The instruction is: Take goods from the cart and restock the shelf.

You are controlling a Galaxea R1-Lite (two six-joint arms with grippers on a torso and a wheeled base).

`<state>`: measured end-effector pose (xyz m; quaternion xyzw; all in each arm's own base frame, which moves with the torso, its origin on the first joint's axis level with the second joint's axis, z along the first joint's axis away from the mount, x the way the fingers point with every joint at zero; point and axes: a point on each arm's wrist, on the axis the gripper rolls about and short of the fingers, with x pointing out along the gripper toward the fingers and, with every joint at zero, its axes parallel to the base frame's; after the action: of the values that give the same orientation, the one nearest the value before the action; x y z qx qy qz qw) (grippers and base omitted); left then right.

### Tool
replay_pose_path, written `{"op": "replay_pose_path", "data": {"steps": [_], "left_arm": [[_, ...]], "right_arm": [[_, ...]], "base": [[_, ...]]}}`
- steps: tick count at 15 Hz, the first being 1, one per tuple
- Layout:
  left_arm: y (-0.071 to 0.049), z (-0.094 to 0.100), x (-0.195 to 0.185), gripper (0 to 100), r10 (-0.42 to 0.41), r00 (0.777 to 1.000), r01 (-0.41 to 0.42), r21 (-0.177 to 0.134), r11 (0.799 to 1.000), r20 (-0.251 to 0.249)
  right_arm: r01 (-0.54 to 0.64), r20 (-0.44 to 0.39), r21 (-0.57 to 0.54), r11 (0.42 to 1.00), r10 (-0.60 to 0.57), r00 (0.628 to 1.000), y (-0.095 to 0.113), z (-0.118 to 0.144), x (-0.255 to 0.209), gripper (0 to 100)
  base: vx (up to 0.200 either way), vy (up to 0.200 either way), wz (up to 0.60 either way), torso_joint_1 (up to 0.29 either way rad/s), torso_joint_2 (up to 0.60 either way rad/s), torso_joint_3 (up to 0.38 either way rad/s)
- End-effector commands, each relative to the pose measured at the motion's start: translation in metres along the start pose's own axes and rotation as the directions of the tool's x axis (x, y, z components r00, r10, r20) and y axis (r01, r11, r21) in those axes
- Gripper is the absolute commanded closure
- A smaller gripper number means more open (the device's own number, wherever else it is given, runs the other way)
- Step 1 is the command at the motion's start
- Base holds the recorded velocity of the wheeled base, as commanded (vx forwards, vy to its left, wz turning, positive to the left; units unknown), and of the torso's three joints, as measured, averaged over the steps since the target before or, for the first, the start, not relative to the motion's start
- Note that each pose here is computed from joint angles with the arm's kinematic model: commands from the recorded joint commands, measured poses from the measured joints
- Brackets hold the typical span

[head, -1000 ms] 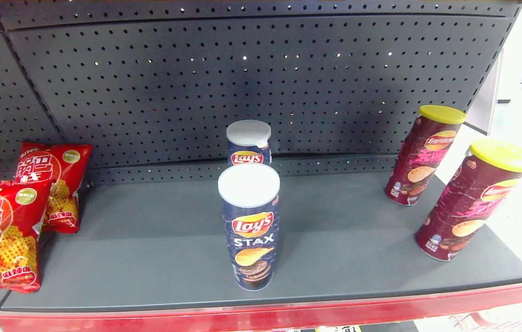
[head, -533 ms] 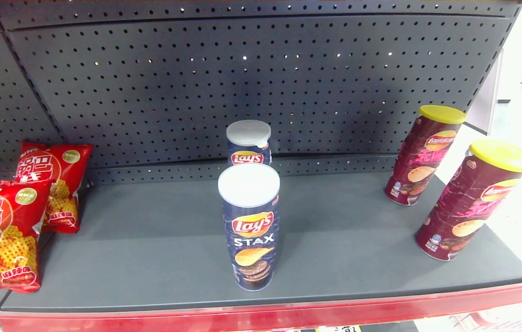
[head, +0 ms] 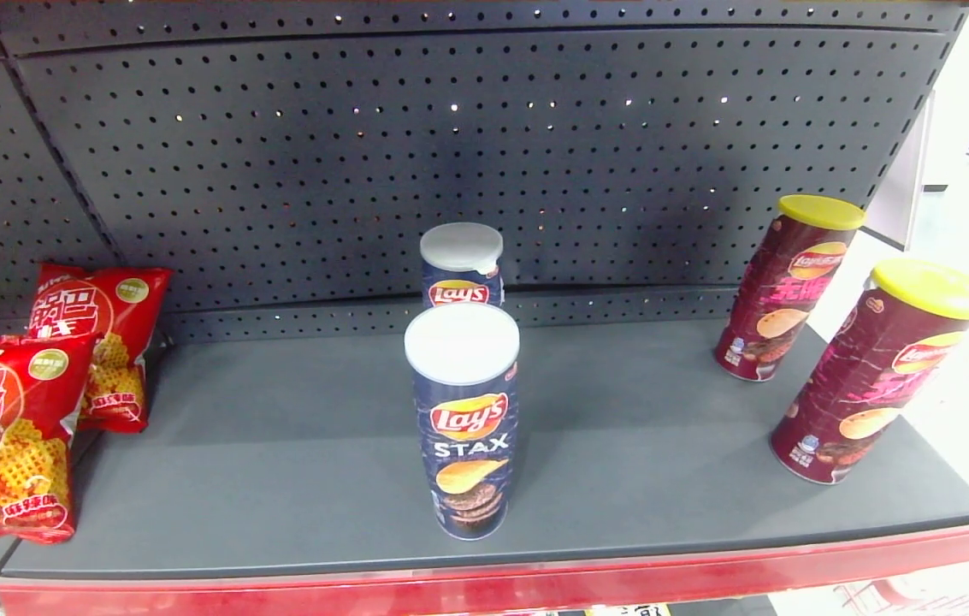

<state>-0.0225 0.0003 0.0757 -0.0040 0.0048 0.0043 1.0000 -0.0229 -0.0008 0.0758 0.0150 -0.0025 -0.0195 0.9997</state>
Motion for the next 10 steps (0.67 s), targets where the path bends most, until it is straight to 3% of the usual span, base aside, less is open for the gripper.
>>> {"op": "replay_pose_path", "data": {"steps": [1,10], "left_arm": [[0.0,-0.0002,0.0002,0,0.001,1.0,-0.001,-0.001,1.0,-0.003],[0.0,0.0002,0.0001,0,0.001,1.0,-0.001,0.0,1.0,-0.001]], "right_arm": [[-0.007,-0.003,-0.016,1.0,0.007,1.0,0.0001,0.0,0.0002,0],[-0.015,-0.003,-0.032,0.999,0.015,1.0,0.0003,0.0,0.0002,0]], "base": [[0.0,0.0,0.0,0.0,0.0,0.0],[0.0,0.0,0.0,0.0,0.0,0.0]]}}
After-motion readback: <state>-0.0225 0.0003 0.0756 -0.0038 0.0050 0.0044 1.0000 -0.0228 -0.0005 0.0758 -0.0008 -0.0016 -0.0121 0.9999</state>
